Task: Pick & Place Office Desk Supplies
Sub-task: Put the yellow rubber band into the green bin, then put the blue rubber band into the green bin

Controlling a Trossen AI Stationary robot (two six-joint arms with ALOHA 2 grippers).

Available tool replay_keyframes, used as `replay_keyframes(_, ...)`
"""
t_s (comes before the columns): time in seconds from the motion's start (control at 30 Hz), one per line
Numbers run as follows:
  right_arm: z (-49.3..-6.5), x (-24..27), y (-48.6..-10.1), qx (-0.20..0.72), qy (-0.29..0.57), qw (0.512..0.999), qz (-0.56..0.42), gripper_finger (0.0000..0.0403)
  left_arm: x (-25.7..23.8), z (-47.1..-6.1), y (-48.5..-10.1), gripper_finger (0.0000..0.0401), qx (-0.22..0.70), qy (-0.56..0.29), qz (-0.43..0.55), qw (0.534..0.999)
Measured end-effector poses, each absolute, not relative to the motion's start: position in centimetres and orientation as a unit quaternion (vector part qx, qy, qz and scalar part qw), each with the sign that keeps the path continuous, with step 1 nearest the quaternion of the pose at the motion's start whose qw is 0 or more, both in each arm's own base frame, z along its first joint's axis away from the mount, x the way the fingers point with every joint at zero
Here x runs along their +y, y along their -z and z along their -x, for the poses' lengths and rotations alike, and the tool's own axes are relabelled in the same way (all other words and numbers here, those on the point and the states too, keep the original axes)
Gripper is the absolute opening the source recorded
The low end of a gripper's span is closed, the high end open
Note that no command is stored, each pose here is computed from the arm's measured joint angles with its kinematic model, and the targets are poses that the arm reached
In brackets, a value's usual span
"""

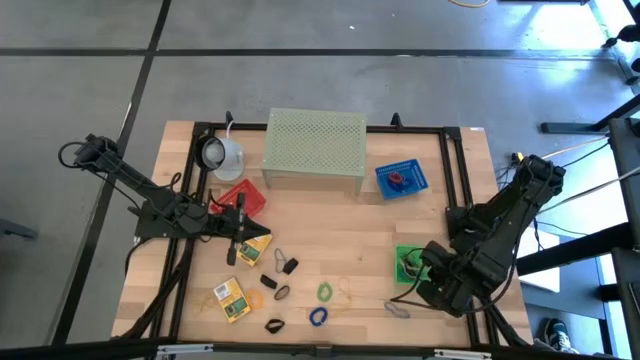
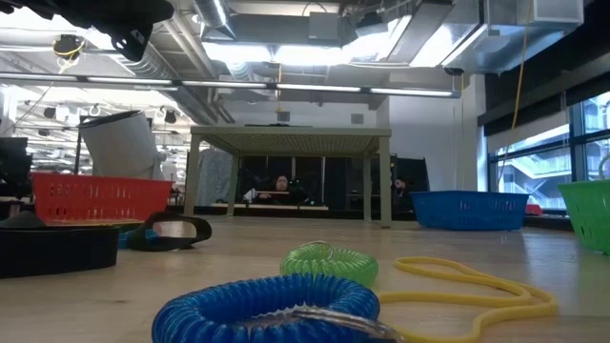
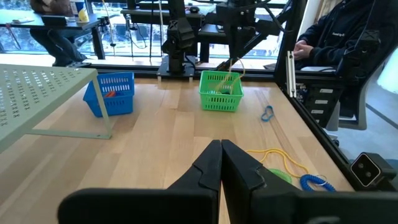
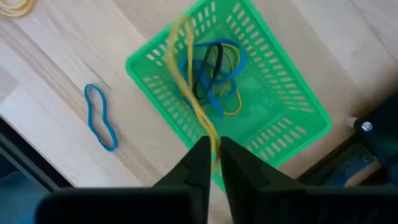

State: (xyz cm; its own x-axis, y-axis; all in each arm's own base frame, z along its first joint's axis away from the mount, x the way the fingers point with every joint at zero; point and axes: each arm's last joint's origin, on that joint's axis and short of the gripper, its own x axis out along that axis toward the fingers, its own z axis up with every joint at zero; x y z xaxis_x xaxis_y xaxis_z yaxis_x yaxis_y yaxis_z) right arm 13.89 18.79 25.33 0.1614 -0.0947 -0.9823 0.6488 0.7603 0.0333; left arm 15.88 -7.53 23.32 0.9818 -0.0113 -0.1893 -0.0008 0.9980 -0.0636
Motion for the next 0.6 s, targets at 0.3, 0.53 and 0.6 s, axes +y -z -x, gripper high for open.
replay_keyframes(0.3, -13.99, 18.72, -25.35, 0.58, 0.259, 0.738, -0.228, 0.0104, -7.53, -15.88, -23.32, 0.0004, 0.095, 0.003, 0.032, 0.995)
replay_keyframes(0.53, -14.29, 18.81, -25.41, 0.551, 0.256, 0.76, -0.23, 0.0124, -7.53, -15.88, -23.32, 0.0004, 0.095, 0.003, 0.032, 0.995)
replay_keyframes(0.6, -14.61, 19.09, -25.47, 0.533, 0.243, 0.774, -0.239, 0.0124, -7.53, -15.89, -23.32, 0.0004, 0.095, 0.003, 0.032, 0.995)
